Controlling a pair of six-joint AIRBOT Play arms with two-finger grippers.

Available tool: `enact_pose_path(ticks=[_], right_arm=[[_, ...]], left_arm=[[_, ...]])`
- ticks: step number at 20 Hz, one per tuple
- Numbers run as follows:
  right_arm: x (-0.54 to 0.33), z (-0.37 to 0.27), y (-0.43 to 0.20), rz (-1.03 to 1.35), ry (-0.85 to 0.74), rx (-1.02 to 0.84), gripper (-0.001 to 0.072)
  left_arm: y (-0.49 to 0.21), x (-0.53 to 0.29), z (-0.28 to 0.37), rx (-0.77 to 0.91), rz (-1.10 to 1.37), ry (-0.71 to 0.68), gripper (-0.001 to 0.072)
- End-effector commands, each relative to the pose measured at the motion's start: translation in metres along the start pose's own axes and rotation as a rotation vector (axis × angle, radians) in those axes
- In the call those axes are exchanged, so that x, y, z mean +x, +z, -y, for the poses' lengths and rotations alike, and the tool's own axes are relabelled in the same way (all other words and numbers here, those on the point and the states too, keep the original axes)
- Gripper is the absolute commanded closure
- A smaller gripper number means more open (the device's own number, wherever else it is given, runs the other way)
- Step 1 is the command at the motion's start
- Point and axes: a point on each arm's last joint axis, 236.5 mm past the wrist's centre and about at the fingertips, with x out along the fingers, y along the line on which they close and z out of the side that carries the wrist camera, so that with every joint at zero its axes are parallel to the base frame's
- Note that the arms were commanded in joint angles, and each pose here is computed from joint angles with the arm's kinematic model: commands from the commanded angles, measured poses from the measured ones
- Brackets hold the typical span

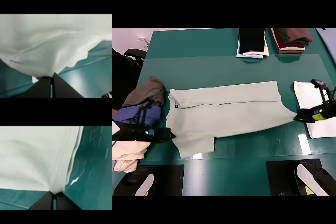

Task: Fold the shirts.

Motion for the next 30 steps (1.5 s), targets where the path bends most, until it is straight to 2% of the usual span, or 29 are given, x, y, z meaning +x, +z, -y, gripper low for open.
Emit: enact_pose_path(ticks=[1,6,10,18,19,20,21,22,26,27,28,29,30], right_arm=[[-0.011,0.005,0.039,0.053,-0.01,0.005,0.0695],[0.005,0.012,0.101,0.041,-0.005,0.015,0.0694],[0.029,-0.005,0.148,0.031,0.008,-0.021,0.0694],[0.077,-0.023,0.201,-0.026,0.027,-0.057,0.0691],[0.08,-0.024,0.205,-0.021,0.033,-0.056,0.0673],[0.079,-0.028,0.211,-0.005,0.058,-0.048,0.0476],[0.076,-0.029,0.216,0.016,0.088,-0.04,0.0346],[0.072,-0.029,0.219,0.034,0.123,-0.046,0.0342],[0.068,0.007,0.198,-0.021,0.171,0.018,0.0321],[0.073,0.022,0.187,-0.046,0.175,0.061,0.0229],[0.079,0.034,0.177,-0.063,0.186,0.107,0.0184],[0.085,0.04,0.169,-0.07,0.227,0.154,0.0184],[0.092,0.043,0.164,-0.075,0.269,0.188,0.0185]], left_arm=[[0.059,-0.013,0.0,0.055,0.138,0.042,0.0682],[0.156,0.023,-0.016,0.121,0.142,0.079,0.0681],[0.221,0.047,-0.024,0.132,0.135,0.093,0.0681],[0.264,0.061,-0.033,0.128,0.208,0.108,0.0677],[0.264,0.061,-0.033,0.127,0.208,0.107,0.048],[0.264,0.061,-0.033,0.123,0.208,0.107,0.0241],[0.263,0.061,-0.033,0.119,0.204,0.106,0.023],[0.261,0.062,-0.032,0.119,0.195,0.104,0.0229],[0.246,0.061,-0.028,0.115,0.138,0.086,0.023],[0.244,0.062,-0.026,0.113,0.129,0.08,0.0282],[0.244,0.062,-0.025,0.11,0.128,0.072,0.0561],[0.244,0.062,-0.022,0.109,0.13,0.062,0.0674],[0.245,0.062,-0.019,0.101,0.134,0.046,0.068]])
